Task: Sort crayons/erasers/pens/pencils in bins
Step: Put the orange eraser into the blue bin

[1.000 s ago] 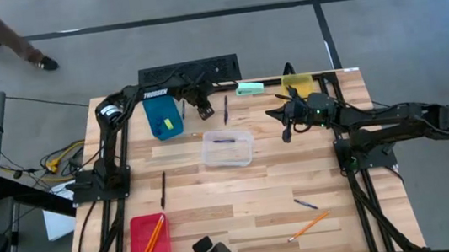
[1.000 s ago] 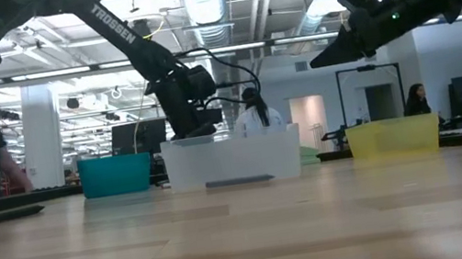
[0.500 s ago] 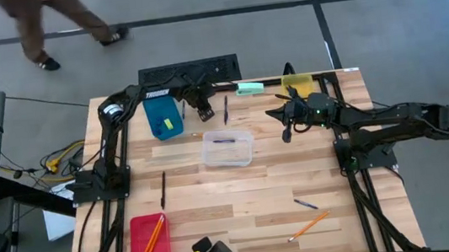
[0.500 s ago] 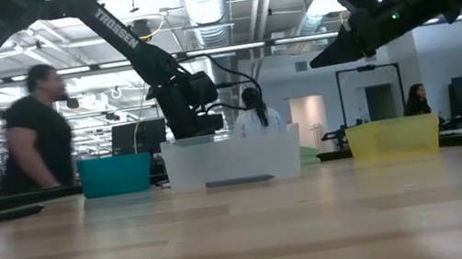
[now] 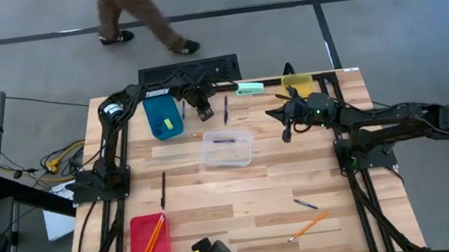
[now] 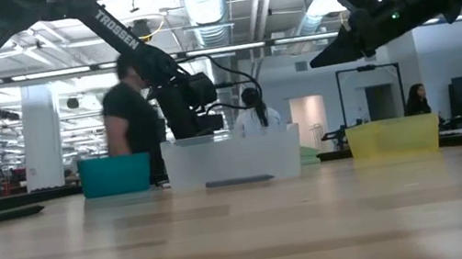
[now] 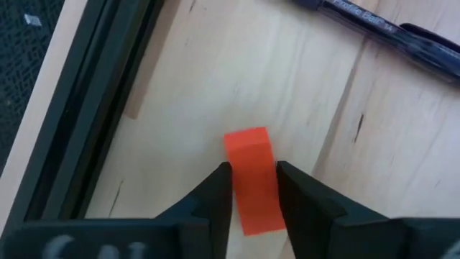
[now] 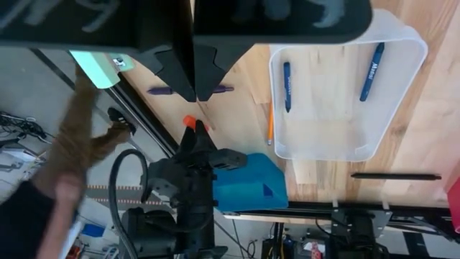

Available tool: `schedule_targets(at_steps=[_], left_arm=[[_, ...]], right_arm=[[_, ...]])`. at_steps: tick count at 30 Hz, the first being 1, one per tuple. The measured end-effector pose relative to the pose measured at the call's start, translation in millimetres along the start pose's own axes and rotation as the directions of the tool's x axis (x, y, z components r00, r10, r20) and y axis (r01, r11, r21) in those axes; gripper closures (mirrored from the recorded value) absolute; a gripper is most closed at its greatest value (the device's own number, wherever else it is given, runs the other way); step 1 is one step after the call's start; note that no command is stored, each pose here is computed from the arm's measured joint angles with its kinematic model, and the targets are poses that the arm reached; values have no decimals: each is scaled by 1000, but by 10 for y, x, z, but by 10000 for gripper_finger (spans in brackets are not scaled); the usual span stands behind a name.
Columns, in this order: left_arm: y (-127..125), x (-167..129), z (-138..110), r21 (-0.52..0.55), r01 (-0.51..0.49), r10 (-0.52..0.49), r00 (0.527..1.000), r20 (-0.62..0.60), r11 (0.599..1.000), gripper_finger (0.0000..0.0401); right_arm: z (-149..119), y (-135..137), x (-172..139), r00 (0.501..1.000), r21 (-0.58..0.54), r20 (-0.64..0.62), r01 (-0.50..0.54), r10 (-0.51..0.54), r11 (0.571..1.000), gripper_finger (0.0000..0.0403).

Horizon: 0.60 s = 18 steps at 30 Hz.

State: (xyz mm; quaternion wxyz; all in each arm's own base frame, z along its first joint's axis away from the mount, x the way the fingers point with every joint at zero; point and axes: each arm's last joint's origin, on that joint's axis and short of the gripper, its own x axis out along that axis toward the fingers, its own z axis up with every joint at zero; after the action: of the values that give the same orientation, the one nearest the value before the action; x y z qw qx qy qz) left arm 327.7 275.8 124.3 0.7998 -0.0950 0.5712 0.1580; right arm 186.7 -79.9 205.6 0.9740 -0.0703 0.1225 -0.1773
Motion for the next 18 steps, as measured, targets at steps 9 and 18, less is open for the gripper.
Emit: schedule_targets(at_steps=[9,18], left_arm=[[38,-130,115,39,13,-12,1000,-24,999,339],[71,-371,264,71,2,2,998,-60,997,340]], right_arm=[[0,0,0,1000,0,0,0,0,1000,397],[-1,0,0,1000,0,-1,0,0,1000,396]])
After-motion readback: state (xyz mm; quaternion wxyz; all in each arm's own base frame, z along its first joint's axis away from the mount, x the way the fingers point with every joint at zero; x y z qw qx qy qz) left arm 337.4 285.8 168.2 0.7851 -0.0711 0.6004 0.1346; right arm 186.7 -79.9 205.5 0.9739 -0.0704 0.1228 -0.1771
